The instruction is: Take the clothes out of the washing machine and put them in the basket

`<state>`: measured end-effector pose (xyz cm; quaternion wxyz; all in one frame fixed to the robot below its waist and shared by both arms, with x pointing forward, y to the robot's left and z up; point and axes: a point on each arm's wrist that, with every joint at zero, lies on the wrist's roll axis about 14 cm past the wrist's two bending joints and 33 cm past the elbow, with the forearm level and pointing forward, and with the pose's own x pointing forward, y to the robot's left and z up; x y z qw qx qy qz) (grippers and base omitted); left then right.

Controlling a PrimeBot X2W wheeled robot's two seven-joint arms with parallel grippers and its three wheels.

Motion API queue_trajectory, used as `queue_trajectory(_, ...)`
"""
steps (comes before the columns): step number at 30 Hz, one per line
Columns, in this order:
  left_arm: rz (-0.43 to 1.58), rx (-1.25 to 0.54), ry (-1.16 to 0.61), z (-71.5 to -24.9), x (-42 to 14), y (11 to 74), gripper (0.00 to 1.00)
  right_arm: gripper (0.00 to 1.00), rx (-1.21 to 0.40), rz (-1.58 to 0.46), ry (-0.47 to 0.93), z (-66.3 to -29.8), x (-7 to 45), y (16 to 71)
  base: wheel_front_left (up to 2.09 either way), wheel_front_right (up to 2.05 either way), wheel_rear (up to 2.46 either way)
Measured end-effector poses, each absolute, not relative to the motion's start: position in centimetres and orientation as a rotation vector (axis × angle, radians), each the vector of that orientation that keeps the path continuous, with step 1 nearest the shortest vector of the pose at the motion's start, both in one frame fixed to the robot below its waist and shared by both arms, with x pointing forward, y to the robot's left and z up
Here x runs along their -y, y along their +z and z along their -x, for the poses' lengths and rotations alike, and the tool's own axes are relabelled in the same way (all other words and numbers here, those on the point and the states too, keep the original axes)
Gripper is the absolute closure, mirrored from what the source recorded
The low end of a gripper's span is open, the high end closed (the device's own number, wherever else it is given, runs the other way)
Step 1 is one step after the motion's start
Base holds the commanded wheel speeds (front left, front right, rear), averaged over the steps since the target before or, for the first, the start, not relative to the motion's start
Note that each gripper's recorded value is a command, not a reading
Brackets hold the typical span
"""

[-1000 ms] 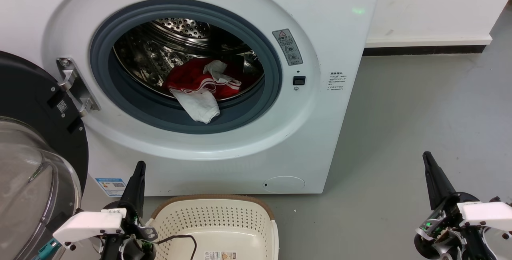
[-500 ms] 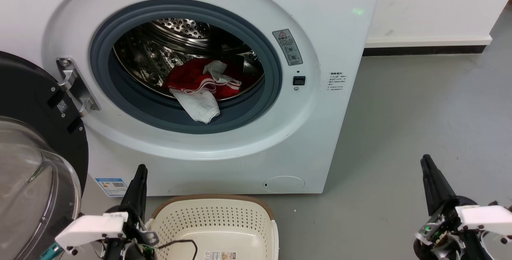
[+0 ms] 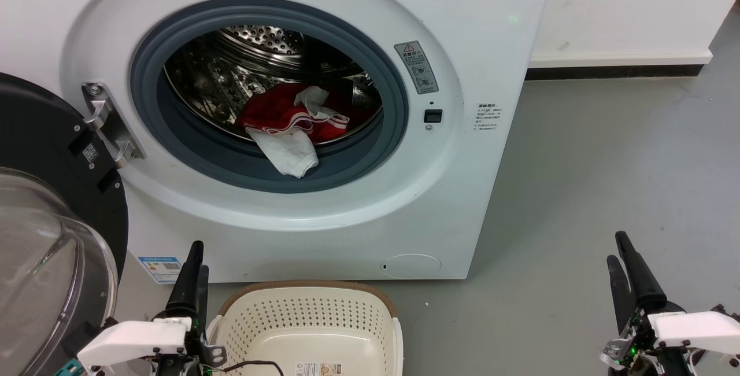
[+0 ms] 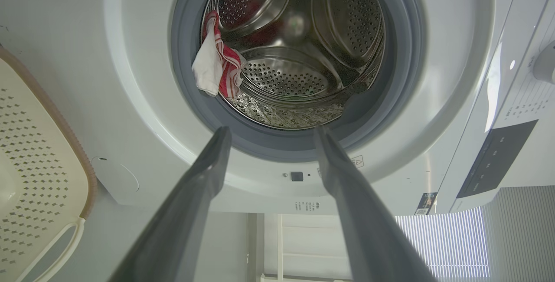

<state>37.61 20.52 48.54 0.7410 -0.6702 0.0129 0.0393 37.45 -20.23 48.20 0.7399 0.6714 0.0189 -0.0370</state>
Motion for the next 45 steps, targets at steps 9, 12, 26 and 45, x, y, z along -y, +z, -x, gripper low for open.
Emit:
queue_trajectory(9,1.297,-0.013,0.092,-37.7,-20.6,49.6,0.0,0.0,-0.008,-1.291,-0.059,-37.5,20.2,49.4,0.0,0.0,0.0)
queue_trajectory(12,1.237,-0.015,0.094,-37.7,-20.5,49.8,0.0,0.0,0.007,-1.229,-0.047,-37.6,20.2,50.0,0.0,0.0,0.0)
queue_trajectory(26,0.978,-0.005,0.099,-37.5,-19.8,50.7,0.0,0.0,0.051,-0.944,0.011,-37.4,19.0,52.0,0.0,0.0,0.0)
queue_trajectory(45,0.67,0.036,0.095,-37.1,-19.2,51.8,0.0,0.0,0.087,-0.632,0.056,-36.7,17.8,53.0,0.0,0.0,0.0)
